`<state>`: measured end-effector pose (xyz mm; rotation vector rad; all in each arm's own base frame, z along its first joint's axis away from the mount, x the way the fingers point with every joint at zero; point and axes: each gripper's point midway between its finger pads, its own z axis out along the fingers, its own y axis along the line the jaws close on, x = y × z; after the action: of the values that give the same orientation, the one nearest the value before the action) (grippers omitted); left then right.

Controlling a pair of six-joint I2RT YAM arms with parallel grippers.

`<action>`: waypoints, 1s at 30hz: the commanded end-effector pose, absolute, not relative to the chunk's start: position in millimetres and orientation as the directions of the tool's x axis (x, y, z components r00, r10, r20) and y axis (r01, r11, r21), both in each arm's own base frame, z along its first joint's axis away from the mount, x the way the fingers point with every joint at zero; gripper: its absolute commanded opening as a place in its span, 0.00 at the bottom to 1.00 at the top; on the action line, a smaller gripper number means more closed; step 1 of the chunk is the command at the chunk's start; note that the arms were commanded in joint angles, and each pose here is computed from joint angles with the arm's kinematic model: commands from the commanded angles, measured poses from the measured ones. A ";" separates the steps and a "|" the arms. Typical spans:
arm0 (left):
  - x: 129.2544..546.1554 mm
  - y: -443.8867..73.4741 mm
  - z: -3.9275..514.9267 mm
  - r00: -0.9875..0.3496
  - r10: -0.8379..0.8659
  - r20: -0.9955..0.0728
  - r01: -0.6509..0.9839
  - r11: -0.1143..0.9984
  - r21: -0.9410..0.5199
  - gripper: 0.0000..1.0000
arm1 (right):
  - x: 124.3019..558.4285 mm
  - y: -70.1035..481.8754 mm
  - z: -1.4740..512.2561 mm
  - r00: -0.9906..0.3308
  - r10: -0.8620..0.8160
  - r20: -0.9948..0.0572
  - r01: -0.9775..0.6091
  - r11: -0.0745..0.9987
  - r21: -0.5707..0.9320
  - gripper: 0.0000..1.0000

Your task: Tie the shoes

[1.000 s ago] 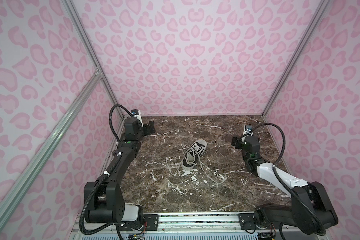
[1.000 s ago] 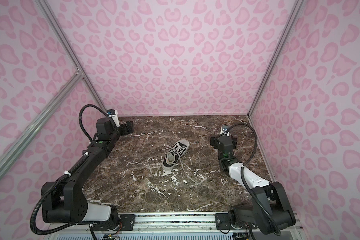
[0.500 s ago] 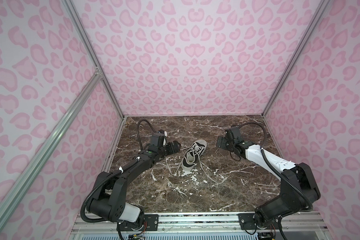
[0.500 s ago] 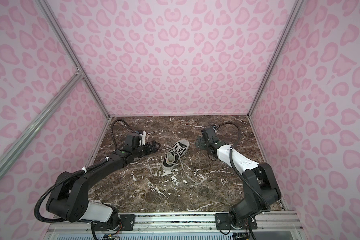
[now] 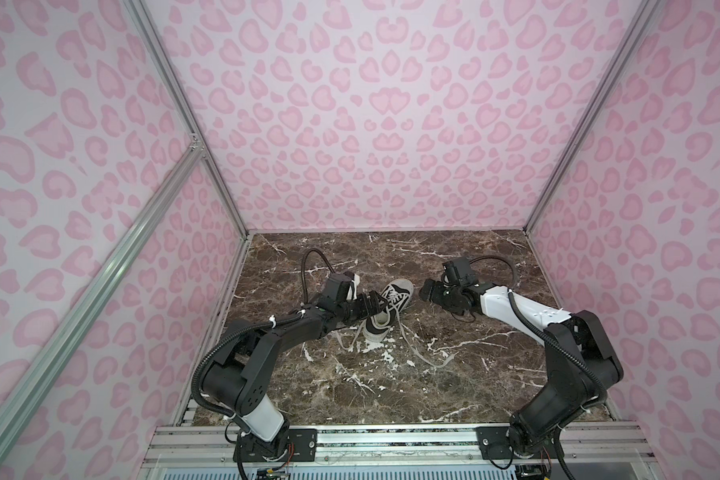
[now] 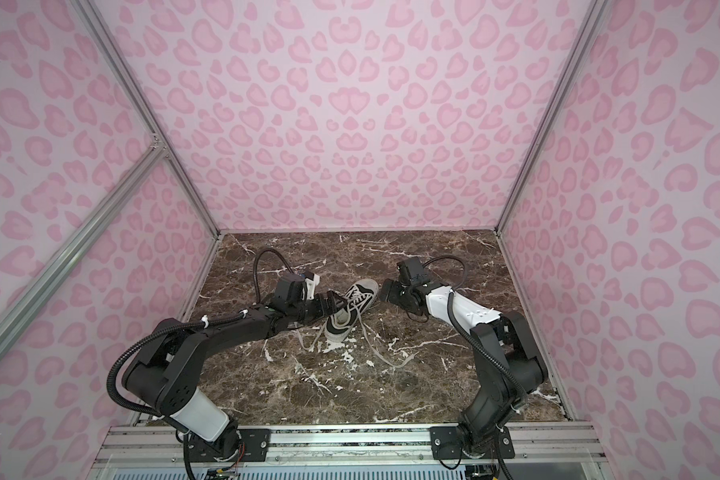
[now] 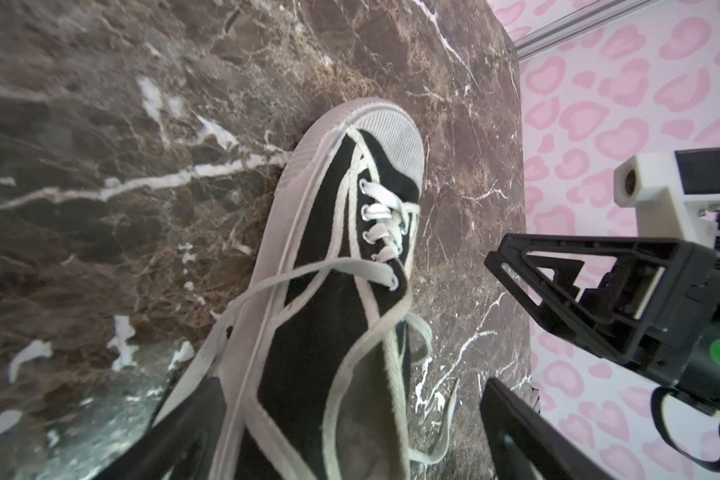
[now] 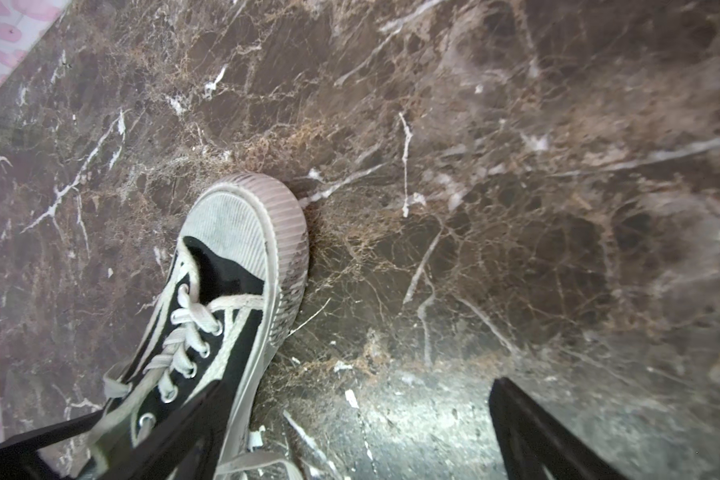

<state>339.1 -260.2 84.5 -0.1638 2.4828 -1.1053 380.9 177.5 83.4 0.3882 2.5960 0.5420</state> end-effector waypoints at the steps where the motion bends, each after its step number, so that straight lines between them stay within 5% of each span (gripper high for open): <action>1: 337.4 -268.7 94.9 -0.901 -0.292 -0.319 0.071 0.627 -0.775 0.98 | 383.8 190.0 83.0 -0.861 0.374 -0.344 0.171 0.851 0.497 0.99; 17: 301.8 -308.1 94.6 -0.924 -0.227 -0.306 0.099 0.631 -0.769 0.98 | 396.5 217.4 68.9 -0.882 0.379 -0.280 0.147 0.786 0.600 0.99; 30: 309.5 -263.8 104.6 -0.886 -0.267 -0.379 0.049 0.759 -0.649 0.98 | 423.3 257.4 61.4 -0.933 0.289 -0.214 0.074 0.737 0.672 0.99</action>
<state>307.6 -282.8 111.7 -0.1469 2.4640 -1.0677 424.8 246.1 61.2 0.3422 2.6214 0.9375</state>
